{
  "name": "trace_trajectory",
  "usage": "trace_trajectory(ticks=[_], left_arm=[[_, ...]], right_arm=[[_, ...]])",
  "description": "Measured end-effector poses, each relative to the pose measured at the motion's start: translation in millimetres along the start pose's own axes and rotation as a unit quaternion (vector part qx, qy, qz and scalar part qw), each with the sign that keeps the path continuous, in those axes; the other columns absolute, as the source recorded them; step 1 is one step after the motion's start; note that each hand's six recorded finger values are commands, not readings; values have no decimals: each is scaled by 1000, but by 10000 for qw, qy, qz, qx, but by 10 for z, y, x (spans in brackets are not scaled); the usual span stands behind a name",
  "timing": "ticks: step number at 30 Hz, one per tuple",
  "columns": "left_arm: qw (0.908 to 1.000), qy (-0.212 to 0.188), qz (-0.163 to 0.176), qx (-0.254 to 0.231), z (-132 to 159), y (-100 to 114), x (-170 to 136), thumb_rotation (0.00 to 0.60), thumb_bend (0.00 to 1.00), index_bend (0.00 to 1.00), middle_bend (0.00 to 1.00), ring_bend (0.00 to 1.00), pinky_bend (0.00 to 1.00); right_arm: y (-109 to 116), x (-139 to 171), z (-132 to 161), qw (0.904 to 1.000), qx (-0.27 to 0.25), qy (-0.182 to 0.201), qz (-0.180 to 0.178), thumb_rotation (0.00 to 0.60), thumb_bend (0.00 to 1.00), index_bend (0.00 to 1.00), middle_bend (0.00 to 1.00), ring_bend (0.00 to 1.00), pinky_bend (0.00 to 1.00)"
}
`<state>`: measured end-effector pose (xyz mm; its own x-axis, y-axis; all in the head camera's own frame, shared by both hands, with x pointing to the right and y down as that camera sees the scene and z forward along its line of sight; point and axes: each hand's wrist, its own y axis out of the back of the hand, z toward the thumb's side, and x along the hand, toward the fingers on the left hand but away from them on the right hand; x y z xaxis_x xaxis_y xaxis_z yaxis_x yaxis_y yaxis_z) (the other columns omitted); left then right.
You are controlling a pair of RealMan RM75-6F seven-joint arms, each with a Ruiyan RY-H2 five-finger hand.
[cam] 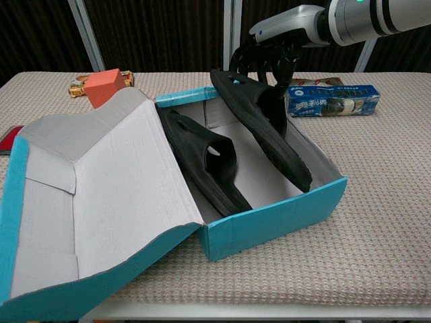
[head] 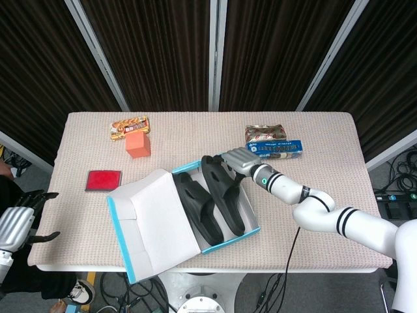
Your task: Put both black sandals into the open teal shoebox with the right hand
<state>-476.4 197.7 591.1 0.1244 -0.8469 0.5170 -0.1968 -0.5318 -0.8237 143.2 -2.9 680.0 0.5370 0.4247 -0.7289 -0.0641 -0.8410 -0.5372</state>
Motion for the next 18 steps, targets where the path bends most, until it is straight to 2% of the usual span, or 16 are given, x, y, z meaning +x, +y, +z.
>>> trace_trajectory(ticks=[5, 11, 18], left_arm=[[10000, -23, 45, 12, 1, 10, -3, 600, 22, 192, 235, 113, 139], [10000, -38, 62, 17, 0, 3, -3, 600, 21, 192, 235, 113, 139], [10000, -43, 65, 12, -12, -12, -6, 600, 21, 192, 235, 113, 139]], right_arm=[[-71, 3, -56, 10000, 23, -75, 12, 600, 376, 601, 467, 432, 571], [-97, -10, -54, 9997, 198, -36, -151, 600, 379, 602, 467, 432, 571], [-139, 9, -70, 9960, 750, 24, -487, 600, 379, 602, 469, 432, 571]])
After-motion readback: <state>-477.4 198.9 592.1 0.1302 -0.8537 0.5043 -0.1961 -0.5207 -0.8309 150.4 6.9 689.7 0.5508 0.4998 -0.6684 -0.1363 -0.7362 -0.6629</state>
